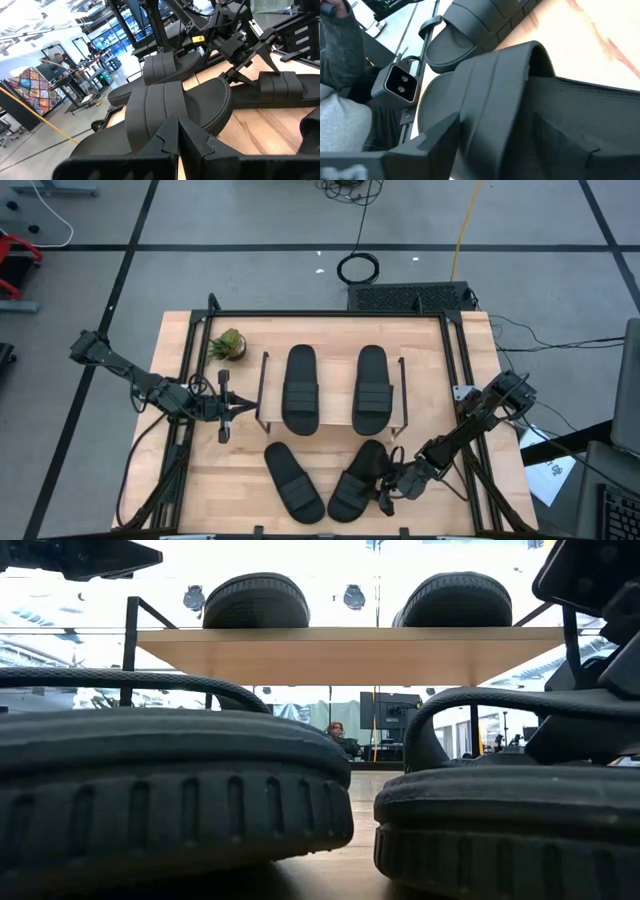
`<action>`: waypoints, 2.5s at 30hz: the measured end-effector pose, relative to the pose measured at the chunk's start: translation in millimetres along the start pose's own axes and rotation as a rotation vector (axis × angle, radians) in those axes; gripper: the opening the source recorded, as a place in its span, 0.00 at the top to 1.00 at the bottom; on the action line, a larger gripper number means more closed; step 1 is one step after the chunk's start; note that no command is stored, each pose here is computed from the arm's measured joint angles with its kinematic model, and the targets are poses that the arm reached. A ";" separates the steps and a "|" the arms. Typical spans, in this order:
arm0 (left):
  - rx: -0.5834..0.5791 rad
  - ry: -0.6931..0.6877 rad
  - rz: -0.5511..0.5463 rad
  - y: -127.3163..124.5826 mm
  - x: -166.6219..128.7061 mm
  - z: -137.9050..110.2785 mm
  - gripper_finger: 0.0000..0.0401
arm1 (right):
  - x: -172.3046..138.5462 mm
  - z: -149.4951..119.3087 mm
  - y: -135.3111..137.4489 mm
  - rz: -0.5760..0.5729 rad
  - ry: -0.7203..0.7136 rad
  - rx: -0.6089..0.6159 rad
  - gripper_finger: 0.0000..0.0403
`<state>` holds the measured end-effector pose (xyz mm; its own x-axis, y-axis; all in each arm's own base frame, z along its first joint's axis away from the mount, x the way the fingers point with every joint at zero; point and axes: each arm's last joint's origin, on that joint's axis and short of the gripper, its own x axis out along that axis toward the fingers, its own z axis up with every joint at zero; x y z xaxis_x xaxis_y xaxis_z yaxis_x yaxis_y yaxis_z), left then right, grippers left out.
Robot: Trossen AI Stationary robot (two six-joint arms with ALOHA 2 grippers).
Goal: Pick and place slides into the shelf
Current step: Put the black slide under the shelf
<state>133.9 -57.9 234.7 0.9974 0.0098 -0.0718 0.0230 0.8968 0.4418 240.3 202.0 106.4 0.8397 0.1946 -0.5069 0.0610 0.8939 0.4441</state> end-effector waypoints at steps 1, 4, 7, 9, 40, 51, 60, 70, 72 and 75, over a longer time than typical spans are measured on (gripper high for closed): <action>-0.001 0.000 0.000 0.0 0.0 0.0 0.98 | 1.0 -0.2 -0.1 0.002 0.005 -0.003 0.47; -0.004 0.000 0.000 0.0 0.0 0.0 0.98 | 2.0 1.6 2.3 0.012 0.007 -0.023 0.61; -0.005 0.000 0.000 0.0 0.0 0.0 0.98 | 0.8 4.9 5.3 0.028 0.006 -0.080 0.83; -0.008 0.000 0.000 0.0 0.0 0.0 0.98 | -0.8 9.3 6.0 0.050 0.012 -0.113 0.95; -0.009 -0.009 -0.016 -0.4 0.0 0.4 0.98 | -16.2 53.5 -16.6 0.281 0.277 -0.212 0.88; -0.005 -0.004 -0.018 -0.7 0.0 -0.2 0.98 | -17.3 51.9 -17.5 0.178 0.237 -0.189 0.48; -0.004 -0.004 -0.018 -0.7 0.0 -0.2 0.98 | -20.5 47.7 -11.1 0.171 0.222 -0.213 0.45; 0.005 0.004 -0.021 -1.0 0.0 -1.0 0.98 | -70.9 55.2 29.4 0.076 -0.006 -0.409 0.45; 0.005 0.008 -0.023 -1.2 0.0 -1.5 0.98 | -82.1 59.8 48.4 0.014 -0.059 -0.493 0.45; 0.010 0.018 -0.028 -1.7 0.0 -2.5 0.98 | -89.3 63.7 76.8 -0.117 -0.086 -0.608 0.45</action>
<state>133.7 -58.3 231.7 0.9949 -0.0067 -0.1007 0.0514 0.8922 0.4486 204.3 227.6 232.9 0.8878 0.0712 -0.4546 -0.1419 0.9822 -0.1233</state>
